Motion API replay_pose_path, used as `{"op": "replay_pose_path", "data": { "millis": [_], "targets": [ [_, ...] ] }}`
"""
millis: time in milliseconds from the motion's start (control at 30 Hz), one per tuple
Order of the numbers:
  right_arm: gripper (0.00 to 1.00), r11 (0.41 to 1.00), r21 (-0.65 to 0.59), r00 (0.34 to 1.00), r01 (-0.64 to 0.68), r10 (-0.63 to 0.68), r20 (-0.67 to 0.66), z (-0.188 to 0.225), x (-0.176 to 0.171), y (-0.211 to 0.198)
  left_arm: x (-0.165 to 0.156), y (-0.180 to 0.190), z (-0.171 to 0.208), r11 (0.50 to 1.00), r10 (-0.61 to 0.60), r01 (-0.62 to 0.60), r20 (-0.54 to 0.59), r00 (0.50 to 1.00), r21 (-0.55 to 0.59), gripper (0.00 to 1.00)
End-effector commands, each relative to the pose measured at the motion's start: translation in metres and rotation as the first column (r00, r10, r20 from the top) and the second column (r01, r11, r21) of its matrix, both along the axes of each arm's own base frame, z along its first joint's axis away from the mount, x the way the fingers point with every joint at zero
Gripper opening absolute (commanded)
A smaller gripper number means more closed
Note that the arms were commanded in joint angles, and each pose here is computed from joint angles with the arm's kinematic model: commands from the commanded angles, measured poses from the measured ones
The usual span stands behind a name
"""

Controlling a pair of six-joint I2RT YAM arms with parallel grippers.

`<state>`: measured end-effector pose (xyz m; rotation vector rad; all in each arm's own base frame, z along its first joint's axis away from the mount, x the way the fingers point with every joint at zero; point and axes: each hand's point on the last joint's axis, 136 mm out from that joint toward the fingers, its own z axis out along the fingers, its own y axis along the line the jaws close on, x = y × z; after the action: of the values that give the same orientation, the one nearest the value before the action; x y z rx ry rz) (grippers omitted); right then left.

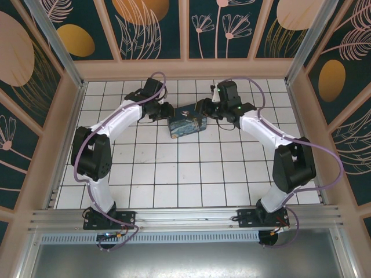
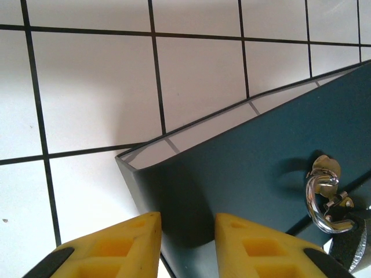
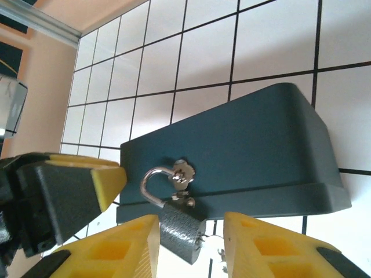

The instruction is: Unlock a padlock with a key

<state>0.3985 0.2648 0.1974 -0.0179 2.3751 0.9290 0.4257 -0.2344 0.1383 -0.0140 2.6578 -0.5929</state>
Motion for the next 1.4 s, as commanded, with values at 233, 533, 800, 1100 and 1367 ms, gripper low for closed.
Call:
{"op": "replay_pose_path", "data": {
  "millis": [233,533,800,1100,1367],
  "targets": [
    [0.56,0.913,-0.364,0.897,-0.183,0.307,0.318,0.007,-0.029,0.028,0.002,0.003,0.007,0.999,-0.001,0.002,-0.020,1.000,0.032,0.33],
    [0.62,0.690,-0.650,0.586,-0.317,0.682,0.438,0.018,-0.033,0.024,0.017,0.011,0.024,0.999,0.001,-0.002,0.012,1.000,0.047,0.46],
    [0.66,0.581,-0.699,0.408,-0.418,0.807,0.427,0.008,-0.027,0.025,0.027,0.009,0.018,1.000,0.000,0.000,0.022,1.000,0.002,0.63],
    [0.67,0.512,-0.751,0.359,-0.417,0.852,0.382,-0.014,-0.019,0.031,0.033,0.011,0.005,1.000,-0.004,0.004,0.012,1.000,0.009,0.65],
    [0.67,0.482,-0.743,0.335,-0.464,0.872,0.357,-0.027,-0.024,0.042,0.035,0.011,0.000,1.000,-0.006,0.006,0.006,1.000,0.000,0.65]
  ]
}}
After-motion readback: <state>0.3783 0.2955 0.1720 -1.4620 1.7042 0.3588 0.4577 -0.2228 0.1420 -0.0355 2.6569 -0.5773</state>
